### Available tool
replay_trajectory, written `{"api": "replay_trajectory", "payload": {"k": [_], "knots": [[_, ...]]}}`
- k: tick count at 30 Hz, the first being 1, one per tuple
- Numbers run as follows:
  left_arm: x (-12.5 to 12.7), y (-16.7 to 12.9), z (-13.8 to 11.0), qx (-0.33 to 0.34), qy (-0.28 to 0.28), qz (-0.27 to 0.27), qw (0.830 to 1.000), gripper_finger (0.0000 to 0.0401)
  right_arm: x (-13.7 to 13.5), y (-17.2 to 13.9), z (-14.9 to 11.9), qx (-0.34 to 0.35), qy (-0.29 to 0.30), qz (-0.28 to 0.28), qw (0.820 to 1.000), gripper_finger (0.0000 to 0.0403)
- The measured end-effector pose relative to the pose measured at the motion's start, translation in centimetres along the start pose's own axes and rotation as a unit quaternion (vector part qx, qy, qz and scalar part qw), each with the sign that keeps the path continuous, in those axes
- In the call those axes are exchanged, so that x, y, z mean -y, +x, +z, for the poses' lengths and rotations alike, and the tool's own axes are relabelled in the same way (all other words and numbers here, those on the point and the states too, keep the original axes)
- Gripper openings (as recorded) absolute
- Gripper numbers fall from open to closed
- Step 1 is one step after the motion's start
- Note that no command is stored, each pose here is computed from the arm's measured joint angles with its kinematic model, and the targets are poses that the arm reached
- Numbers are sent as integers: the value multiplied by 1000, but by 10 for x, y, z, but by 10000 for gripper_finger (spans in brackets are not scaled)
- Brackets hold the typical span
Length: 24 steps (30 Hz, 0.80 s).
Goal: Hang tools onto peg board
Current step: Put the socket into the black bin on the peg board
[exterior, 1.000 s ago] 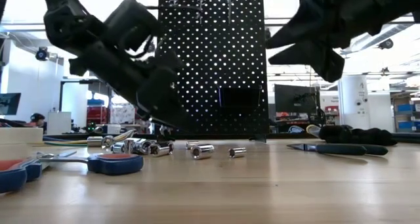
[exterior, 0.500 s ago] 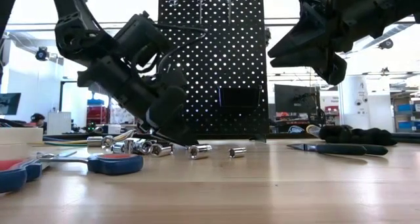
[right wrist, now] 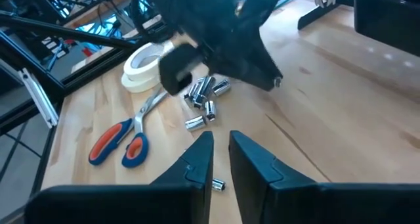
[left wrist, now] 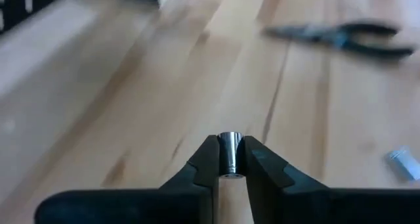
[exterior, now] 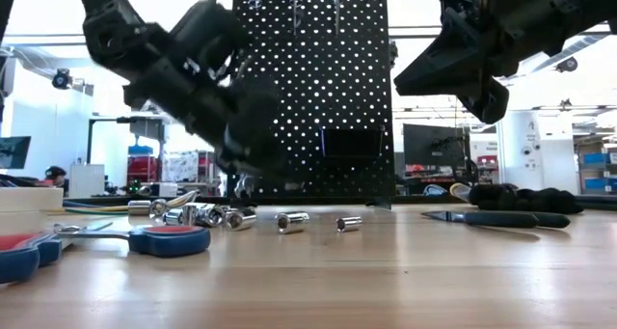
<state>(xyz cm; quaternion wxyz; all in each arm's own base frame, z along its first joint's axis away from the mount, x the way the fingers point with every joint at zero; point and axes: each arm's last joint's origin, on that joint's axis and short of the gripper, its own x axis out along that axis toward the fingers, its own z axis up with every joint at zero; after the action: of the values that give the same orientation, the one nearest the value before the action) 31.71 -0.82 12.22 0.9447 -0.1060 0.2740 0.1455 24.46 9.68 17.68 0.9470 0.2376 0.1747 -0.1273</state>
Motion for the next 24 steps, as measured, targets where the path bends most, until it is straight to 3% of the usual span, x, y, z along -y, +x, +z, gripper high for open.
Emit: {"api": "replay_trajectory", "payload": {"k": [6, 12, 17, 24], "knots": [[7, -13, 38, 26, 36, -13, 999, 37, -1, -1, -1, -1, -1, 3, 1000, 38], [3, -18, 80, 29, 71, 9, 997, 38, -2, -2, -2, -2, -2, 5, 1000, 35], [-9, -14, 115, 39, 83, 36, 995, 39, -4, -3, -3, -5, -4, 10, 1000, 33], [-37, -11, 142, 63, 71, 70, 993, 39, -9, -8, -8, 5, -15, 5, 1000, 32]]}}
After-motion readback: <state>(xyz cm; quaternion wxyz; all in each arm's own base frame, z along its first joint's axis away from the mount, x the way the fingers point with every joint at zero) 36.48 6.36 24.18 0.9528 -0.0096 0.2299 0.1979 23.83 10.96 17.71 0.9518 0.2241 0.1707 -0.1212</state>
